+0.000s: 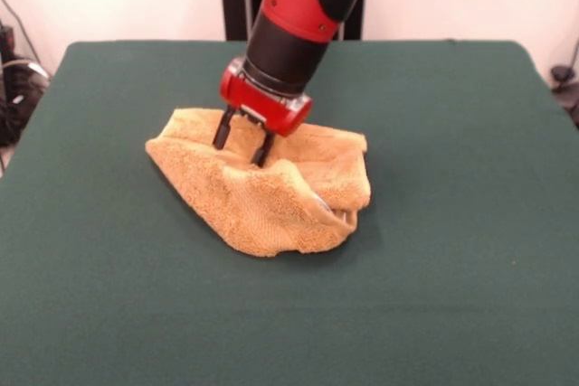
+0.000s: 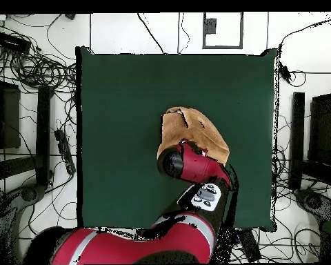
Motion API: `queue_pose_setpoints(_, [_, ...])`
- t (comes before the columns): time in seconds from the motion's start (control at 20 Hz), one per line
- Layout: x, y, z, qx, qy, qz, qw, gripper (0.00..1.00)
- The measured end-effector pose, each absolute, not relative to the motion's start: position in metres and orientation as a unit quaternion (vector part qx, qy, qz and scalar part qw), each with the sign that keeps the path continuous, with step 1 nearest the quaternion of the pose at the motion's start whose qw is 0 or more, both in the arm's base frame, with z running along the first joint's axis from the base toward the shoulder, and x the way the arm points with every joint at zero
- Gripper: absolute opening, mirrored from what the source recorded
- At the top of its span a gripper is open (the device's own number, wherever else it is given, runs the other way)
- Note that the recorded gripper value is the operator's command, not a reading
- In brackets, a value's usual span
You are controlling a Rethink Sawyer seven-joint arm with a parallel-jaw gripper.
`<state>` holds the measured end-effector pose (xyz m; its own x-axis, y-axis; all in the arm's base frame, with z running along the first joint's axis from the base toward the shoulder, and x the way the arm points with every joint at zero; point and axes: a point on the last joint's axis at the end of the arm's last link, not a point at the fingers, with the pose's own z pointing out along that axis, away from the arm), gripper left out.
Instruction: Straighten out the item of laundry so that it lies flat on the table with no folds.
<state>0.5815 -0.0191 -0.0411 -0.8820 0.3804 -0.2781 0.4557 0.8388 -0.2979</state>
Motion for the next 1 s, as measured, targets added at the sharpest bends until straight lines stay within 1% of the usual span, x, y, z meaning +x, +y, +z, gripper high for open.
queue_pose_setpoints(0.15, [0.585,-0.017,-0.046,0.209,0.954,-0.182,0.112,1.00])
queue_pose_setpoints(0.4, [0.593,-0.020,-0.045,0.183,0.952,-0.199,0.144,1.00])
queue_pose_setpoints(0.55, [0.607,-0.025,-0.040,0.149,0.944,-0.222,0.191,1.00])
queue_pose_setpoints(0.6, [0.609,-0.025,-0.039,0.145,0.943,-0.224,0.197,1.00])
queue_pose_setpoints(0.65, [0.615,-0.027,-0.034,0.127,0.938,-0.234,0.224,1.00])
queue_pose_setpoints(0.75, [0.624,-0.029,-0.028,0.106,0.929,-0.244,0.258,1.00])
queue_pose_setpoints(1.0, [0.645,-0.030,-0.008,0.075,0.911,-0.251,0.319,1.00])
